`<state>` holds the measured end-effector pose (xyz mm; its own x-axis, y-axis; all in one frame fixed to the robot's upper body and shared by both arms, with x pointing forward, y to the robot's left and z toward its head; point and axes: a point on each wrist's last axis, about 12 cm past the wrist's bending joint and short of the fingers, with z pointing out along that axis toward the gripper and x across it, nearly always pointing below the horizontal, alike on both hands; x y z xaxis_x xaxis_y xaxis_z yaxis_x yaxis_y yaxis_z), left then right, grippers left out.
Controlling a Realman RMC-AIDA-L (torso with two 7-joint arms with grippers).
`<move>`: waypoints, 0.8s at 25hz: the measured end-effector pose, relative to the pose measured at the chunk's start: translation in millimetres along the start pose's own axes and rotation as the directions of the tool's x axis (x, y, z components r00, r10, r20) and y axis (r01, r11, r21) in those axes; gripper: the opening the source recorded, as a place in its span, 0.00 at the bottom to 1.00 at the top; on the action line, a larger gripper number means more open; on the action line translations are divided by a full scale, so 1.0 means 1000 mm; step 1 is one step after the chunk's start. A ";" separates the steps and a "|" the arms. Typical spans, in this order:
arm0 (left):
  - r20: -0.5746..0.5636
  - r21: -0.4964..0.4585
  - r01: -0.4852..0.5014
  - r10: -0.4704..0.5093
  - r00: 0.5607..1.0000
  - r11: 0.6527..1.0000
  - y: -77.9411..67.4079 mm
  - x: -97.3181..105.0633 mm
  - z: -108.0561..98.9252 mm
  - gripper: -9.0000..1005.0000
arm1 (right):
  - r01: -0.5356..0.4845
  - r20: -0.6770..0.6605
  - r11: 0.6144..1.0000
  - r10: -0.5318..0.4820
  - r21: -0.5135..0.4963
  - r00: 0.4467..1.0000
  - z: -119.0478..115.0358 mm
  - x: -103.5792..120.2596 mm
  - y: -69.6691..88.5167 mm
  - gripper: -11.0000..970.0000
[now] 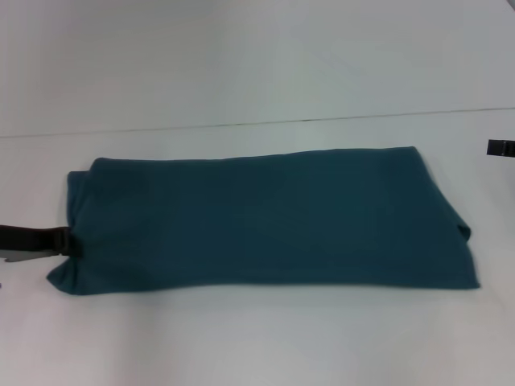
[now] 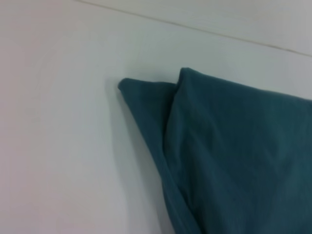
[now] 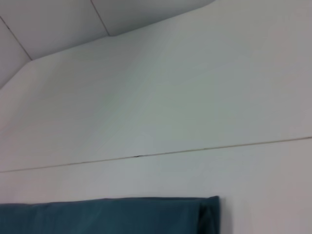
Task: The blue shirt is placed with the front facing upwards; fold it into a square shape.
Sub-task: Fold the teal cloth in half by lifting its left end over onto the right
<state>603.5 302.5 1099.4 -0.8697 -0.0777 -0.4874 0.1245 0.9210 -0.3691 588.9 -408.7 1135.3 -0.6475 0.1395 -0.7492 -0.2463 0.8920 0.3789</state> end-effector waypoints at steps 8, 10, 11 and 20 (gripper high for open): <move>0.024 -0.026 0.036 -0.035 0.999 0.999 0.021 0.001 -0.019 0.06 | -0.005 0.003 1.000 0.005 -0.013 1.000 0.004 0.002 0.003 0.94; 0.026 -0.035 0.040 -0.039 0.999 0.999 0.025 0.000 -0.023 0.06 | -0.005 0.002 1.000 0.005 -0.015 1.000 0.004 0.003 0.003 0.94; 0.027 -0.045 0.043 -0.041 0.999 0.998 0.028 0.000 -0.027 0.06 | -0.005 0.002 1.000 0.005 -0.017 1.000 0.005 0.003 0.004 0.94; 0.044 -0.101 0.064 -0.060 0.997 0.993 0.050 -0.004 -0.049 0.07 | -0.005 -0.001 0.999 0.005 -0.033 1.000 0.012 0.006 0.010 0.94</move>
<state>589.4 367.4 1121.6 -0.8539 -0.1493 -0.4986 0.0200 0.9479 -0.3180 591.1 -393.6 1128.3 -0.6499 0.1437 -0.7463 -0.2665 0.8766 0.4008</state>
